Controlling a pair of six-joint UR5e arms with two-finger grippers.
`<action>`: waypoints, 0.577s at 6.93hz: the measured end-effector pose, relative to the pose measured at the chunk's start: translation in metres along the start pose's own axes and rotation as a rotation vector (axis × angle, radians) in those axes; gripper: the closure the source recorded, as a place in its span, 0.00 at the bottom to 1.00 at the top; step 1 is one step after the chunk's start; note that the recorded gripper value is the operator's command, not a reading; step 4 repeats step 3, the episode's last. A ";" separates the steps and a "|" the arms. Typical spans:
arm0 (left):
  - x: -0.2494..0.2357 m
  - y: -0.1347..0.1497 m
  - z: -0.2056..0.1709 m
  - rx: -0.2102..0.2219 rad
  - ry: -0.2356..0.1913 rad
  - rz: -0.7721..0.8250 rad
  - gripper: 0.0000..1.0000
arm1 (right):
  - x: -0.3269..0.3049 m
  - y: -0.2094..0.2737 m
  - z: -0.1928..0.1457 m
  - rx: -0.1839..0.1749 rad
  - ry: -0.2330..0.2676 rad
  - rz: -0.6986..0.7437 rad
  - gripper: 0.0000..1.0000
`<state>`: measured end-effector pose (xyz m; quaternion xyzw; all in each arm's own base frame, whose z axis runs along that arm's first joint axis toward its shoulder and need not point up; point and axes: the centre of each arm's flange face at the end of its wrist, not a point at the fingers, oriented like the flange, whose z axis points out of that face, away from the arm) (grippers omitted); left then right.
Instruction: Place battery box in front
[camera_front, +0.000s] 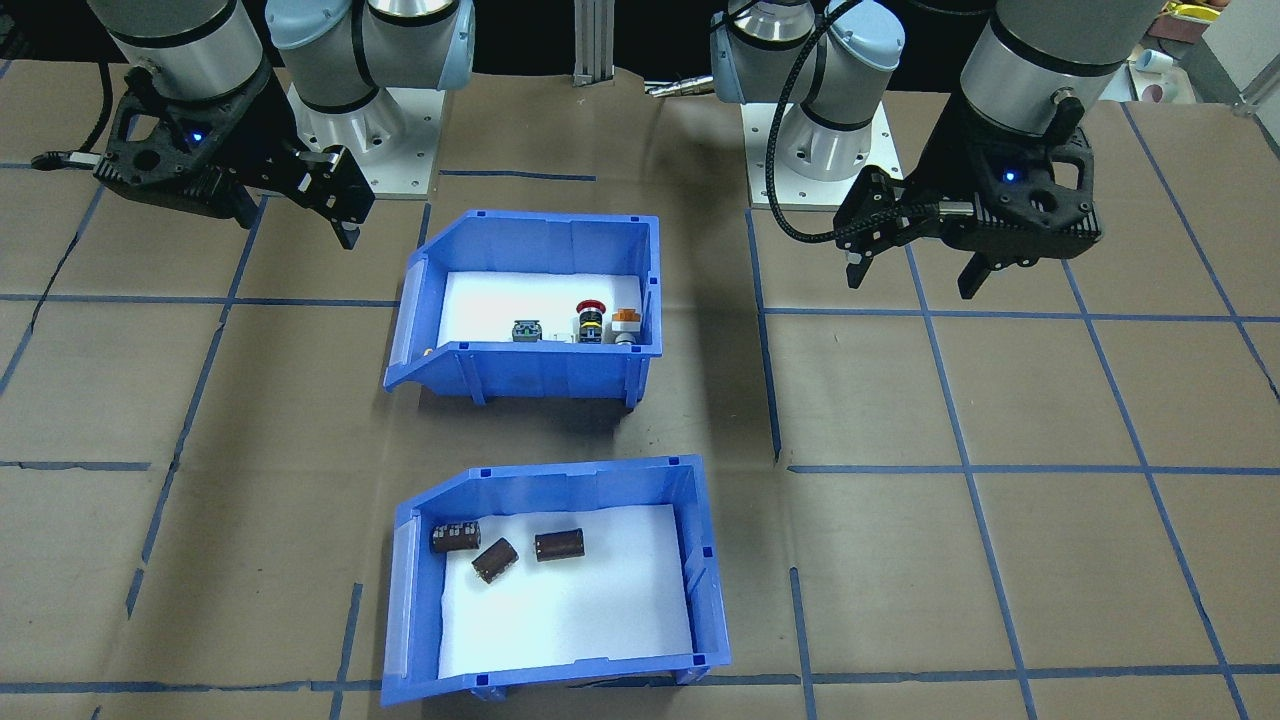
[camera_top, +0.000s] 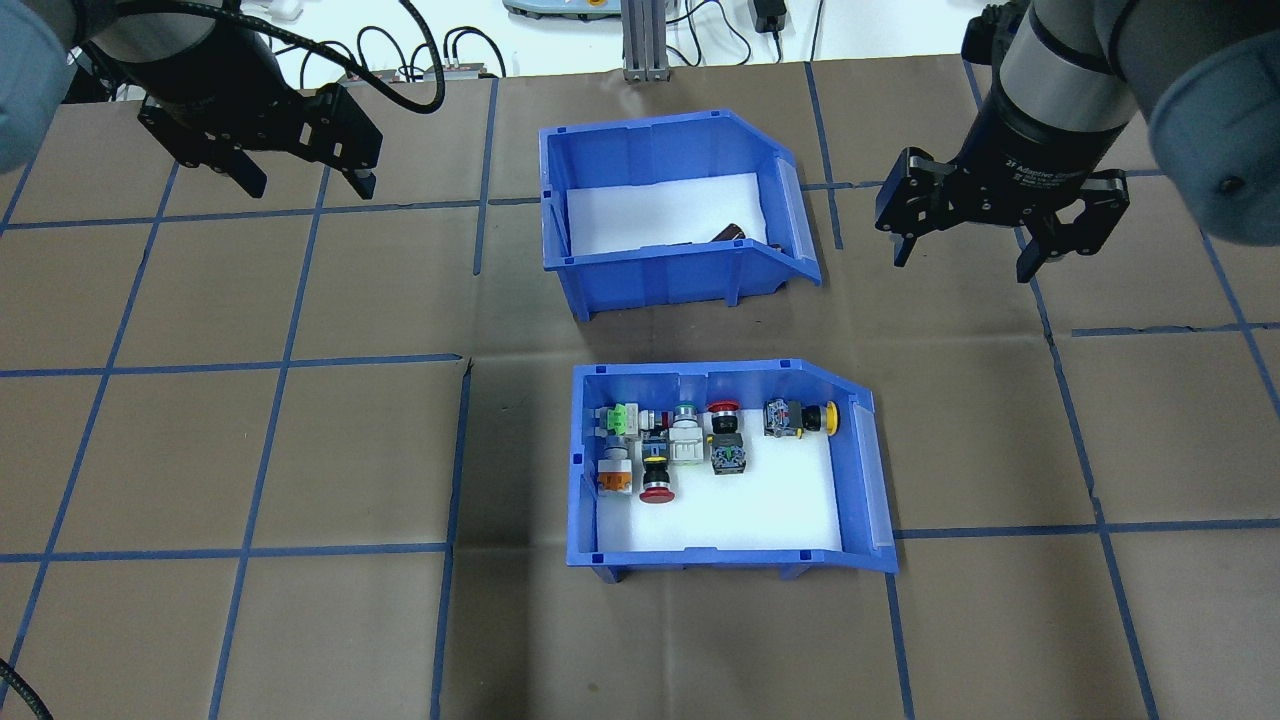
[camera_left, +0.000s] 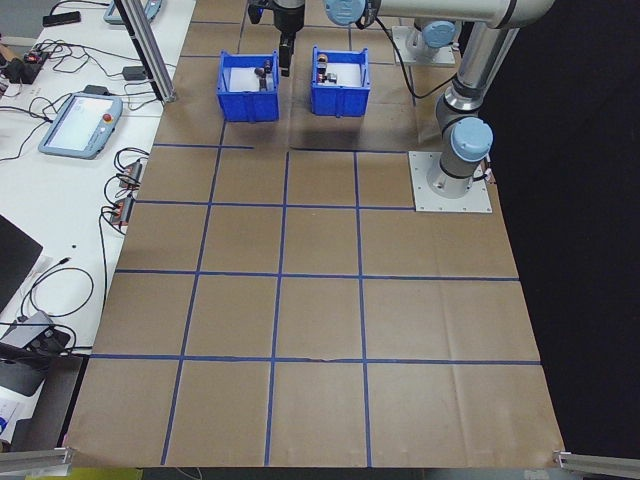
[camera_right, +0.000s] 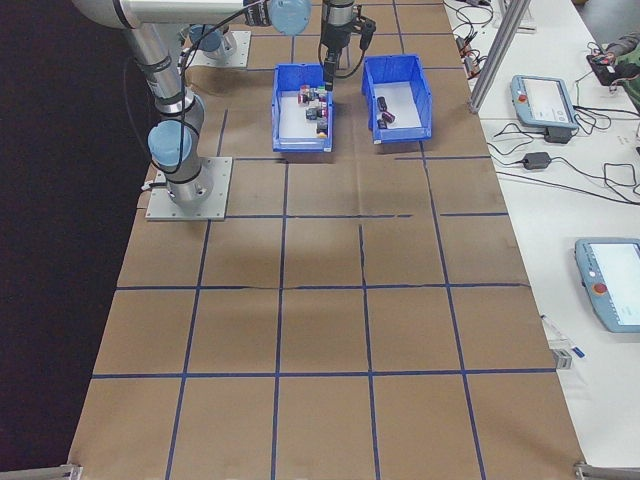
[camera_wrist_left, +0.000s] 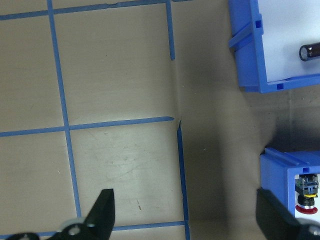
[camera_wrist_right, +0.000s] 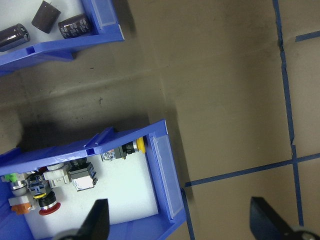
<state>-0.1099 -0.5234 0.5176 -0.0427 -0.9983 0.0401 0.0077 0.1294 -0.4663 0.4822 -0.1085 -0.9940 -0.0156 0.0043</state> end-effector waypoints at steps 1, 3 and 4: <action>-0.001 -0.001 -0.001 0.002 -0.002 0.001 0.00 | 0.000 0.000 0.000 -0.001 0.000 0.001 0.00; -0.001 -0.001 -0.001 0.000 -0.004 0.002 0.00 | 0.000 0.000 0.000 -0.001 0.001 0.001 0.00; -0.001 -0.001 -0.001 0.000 -0.004 0.002 0.00 | 0.000 0.000 0.000 -0.001 0.001 0.001 0.00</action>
